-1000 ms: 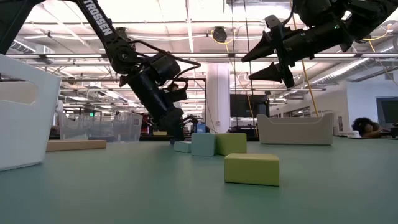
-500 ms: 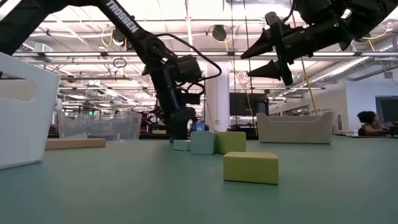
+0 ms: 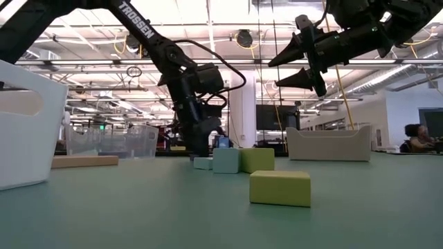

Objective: Sort & place blocks by color
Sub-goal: Put the top violet block into the transparent bin

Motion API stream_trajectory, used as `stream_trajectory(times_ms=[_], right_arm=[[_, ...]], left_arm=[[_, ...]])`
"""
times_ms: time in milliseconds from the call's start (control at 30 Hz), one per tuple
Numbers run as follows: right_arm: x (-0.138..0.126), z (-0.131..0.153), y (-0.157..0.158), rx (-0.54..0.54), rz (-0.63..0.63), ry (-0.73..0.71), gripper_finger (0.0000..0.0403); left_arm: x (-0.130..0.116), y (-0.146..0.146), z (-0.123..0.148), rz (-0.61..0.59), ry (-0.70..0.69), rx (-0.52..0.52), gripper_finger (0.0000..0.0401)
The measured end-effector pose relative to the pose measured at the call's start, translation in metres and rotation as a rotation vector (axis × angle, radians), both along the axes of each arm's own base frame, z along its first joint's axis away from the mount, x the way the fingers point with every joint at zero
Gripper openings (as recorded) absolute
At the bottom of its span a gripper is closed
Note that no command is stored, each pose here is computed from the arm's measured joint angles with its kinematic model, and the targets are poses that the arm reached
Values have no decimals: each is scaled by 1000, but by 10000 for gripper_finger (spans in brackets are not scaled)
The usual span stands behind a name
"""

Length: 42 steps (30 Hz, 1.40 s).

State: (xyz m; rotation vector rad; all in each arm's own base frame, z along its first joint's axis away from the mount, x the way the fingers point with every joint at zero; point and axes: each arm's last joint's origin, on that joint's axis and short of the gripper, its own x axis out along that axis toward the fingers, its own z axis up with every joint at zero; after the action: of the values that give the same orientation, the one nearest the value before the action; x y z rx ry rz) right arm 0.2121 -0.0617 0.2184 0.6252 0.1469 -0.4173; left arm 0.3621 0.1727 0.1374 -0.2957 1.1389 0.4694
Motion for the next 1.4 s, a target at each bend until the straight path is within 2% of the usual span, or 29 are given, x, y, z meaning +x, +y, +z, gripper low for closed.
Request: stream_trajectory(times_ms=[100, 300, 500, 600, 700, 933, 1033, 1267, 1400], right_arm=[[0, 0, 0, 0, 0, -1, 263], [0, 0, 0, 0, 0, 0, 263], [0, 1, 0, -2, 0, -8, 263], [0, 1, 0, -2, 0, -8, 263], [0, 1, 0, -2, 0, -8, 263], [0, 1, 0, -2, 0, -8, 263], [0, 1, 0, -2, 0, -7, 263], [0, 1, 0, -2, 0, -8, 263], [0, 1, 0, -2, 0, -7, 263]], left_arm=[[-2, -4, 13, 15, -26, 6, 102], [-9, -14, 79, 8, -209, 98, 102], [-24, -47, 153, -65, -444, 187, 102], [-35, -65, 174, -102, -553, 225, 102], [-47, -86, 194, -148, -727, 258, 102], [-69, -130, 203, -238, -1140, 312, 102], [-78, -144, 197, -258, -1248, 299, 102], [-86, -166, 181, -268, -1360, 224, 102], [-86, -171, 177, -254, -1349, 212, 102]])
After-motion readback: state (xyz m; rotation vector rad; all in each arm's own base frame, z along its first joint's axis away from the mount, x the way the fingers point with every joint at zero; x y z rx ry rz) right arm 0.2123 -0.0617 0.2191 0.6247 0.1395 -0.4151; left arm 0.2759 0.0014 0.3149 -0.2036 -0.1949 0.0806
